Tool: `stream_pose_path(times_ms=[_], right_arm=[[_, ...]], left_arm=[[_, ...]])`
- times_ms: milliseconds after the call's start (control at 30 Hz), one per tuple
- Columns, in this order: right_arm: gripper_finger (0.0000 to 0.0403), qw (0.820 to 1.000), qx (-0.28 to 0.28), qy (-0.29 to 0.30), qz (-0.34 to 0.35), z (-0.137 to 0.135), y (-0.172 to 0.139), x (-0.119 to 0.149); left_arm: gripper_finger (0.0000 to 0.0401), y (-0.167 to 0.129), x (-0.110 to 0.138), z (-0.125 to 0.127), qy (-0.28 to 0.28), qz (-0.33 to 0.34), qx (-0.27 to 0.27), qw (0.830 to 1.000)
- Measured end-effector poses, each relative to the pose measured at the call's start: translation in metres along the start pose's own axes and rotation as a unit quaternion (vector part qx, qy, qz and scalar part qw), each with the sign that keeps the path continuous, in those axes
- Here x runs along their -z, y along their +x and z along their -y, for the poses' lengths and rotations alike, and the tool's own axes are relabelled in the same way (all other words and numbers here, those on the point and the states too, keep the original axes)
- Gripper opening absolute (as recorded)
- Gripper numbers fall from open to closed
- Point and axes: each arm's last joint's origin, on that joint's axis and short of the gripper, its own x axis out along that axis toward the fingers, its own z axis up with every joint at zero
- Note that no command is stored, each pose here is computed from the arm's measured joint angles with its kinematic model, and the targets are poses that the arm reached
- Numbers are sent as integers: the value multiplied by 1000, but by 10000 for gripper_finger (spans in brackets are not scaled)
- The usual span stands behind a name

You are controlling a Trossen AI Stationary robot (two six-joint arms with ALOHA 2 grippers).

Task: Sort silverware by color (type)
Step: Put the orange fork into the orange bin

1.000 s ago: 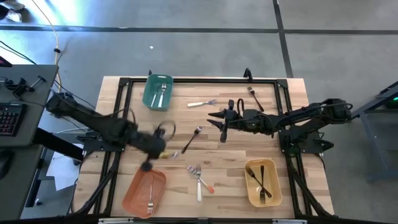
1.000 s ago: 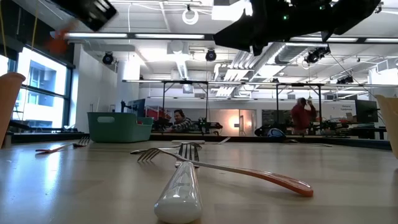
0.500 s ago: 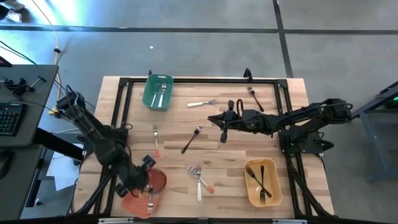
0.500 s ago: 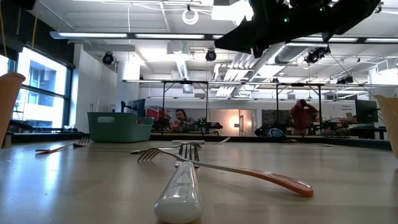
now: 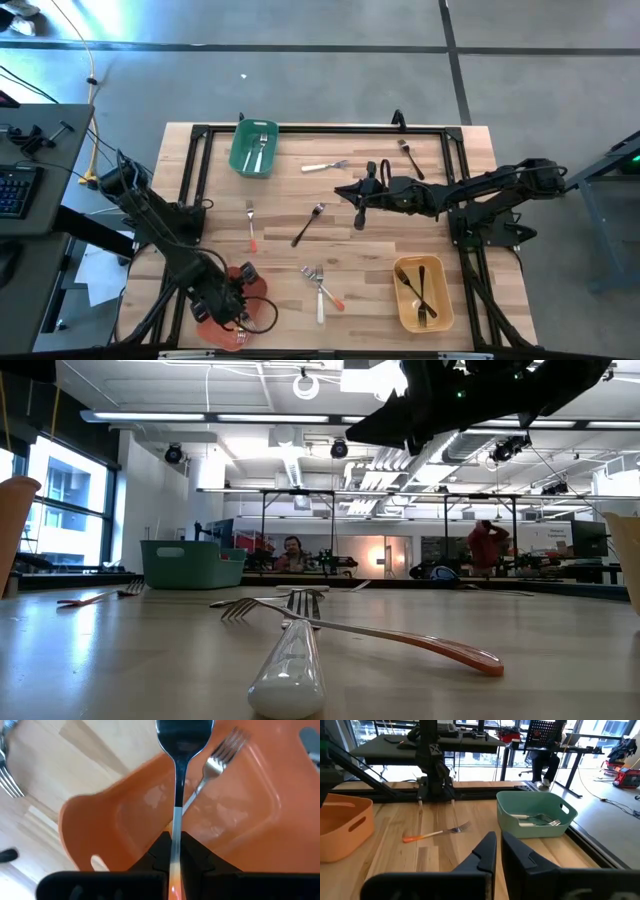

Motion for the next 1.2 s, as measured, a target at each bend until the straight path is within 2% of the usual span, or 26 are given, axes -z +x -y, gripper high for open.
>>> stream_pose_path(times_ms=[233,433,533,667,733,1067,1200], right_arm=[[9,1000,0,-2,-7,0,0,1],[9,1000,0,-1,-7,0,0,1],[9,1000,0,-1,-6,0,0,1],[9,1000,1,-1,-7,0,0,1],[9,1000,1,-1,-8,0,0,2],[9,1000,1,-2,-11,0,0,2],[9,1000,1,-2,-12,0,0,2]], left_arm=[[9,3,6,0,38,-41,-10,998],[10,9,12,1,120,-90,2,989],[10,12,11,4,183,-100,4,978],[10,17,12,7,278,-120,-7,953],[10,18,13,8,307,-134,-6,942],[11,34,10,11,315,-151,6,937],[24,43,6,14,303,-145,8,942]])
